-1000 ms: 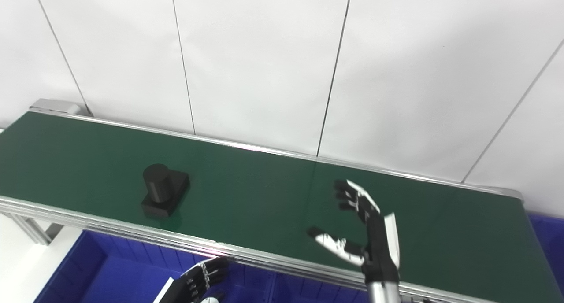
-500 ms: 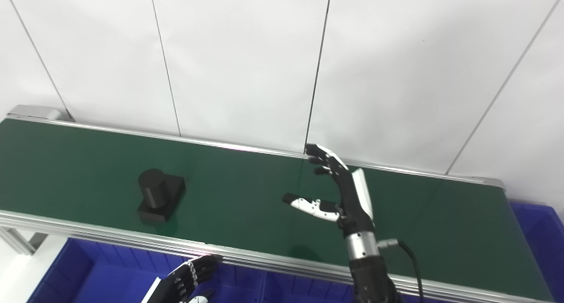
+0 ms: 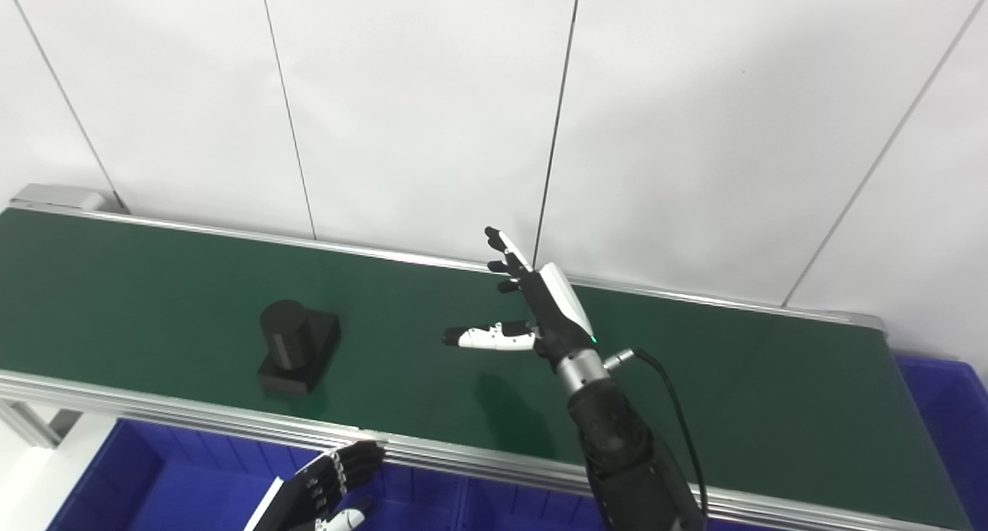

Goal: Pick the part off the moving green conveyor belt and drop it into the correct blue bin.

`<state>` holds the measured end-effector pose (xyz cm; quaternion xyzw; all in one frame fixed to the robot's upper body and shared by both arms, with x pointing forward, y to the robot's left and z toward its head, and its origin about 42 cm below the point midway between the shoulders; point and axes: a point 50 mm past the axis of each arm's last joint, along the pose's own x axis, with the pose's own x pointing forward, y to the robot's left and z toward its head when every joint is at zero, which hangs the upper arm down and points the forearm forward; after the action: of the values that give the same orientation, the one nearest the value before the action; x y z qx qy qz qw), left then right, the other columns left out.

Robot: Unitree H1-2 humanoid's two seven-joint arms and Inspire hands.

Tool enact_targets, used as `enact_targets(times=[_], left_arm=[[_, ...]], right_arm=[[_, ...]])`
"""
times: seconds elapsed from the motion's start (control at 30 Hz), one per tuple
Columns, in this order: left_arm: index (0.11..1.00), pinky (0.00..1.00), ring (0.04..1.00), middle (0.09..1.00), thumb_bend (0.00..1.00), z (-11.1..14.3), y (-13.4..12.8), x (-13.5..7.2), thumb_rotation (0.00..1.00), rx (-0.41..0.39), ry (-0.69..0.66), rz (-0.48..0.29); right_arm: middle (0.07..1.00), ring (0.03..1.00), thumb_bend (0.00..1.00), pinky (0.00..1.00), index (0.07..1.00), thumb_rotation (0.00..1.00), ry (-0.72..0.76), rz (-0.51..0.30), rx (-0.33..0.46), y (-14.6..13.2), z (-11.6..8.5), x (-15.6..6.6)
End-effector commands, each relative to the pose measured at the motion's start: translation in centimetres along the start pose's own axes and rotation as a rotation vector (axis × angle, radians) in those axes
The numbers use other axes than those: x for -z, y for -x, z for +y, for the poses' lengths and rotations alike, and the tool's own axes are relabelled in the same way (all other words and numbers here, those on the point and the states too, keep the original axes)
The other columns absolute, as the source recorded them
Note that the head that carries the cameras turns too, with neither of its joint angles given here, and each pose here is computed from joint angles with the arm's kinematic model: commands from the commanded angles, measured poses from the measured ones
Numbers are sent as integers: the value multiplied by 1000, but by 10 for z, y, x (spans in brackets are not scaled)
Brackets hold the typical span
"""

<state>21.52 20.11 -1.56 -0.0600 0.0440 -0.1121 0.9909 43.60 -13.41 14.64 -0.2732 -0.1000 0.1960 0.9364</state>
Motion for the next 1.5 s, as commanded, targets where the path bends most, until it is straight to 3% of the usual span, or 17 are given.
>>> enact_targets(times=[0.0,0.33,0.57,0.8,1.47], left_arm=[[749,833,796,814,487,-1,-8,-11,186,15,-20,-63],[759,836,793,810,475,-4,-2,-2,195,13,-26,-27],[749,830,791,815,476,-3,-1,-3,194,7,-19,-35],[748,845,787,803,470,-3,3,-2,188,0,-20,-30],[741,827,756,796,496,-3,7,-1,204,-18,-3,-31]], right_arm=[[994,912,879,701,1000,370,26,-97,24,-22,-8,-28],[1000,930,914,755,1000,417,-1,-106,-38,-44,14,-31],[1000,966,912,774,1000,427,13,-46,-93,-61,32,-25],[1000,1000,974,993,1000,456,41,-61,-153,-74,48,-34],[1000,1000,1000,1000,1000,488,82,-151,-285,-85,99,-68]])
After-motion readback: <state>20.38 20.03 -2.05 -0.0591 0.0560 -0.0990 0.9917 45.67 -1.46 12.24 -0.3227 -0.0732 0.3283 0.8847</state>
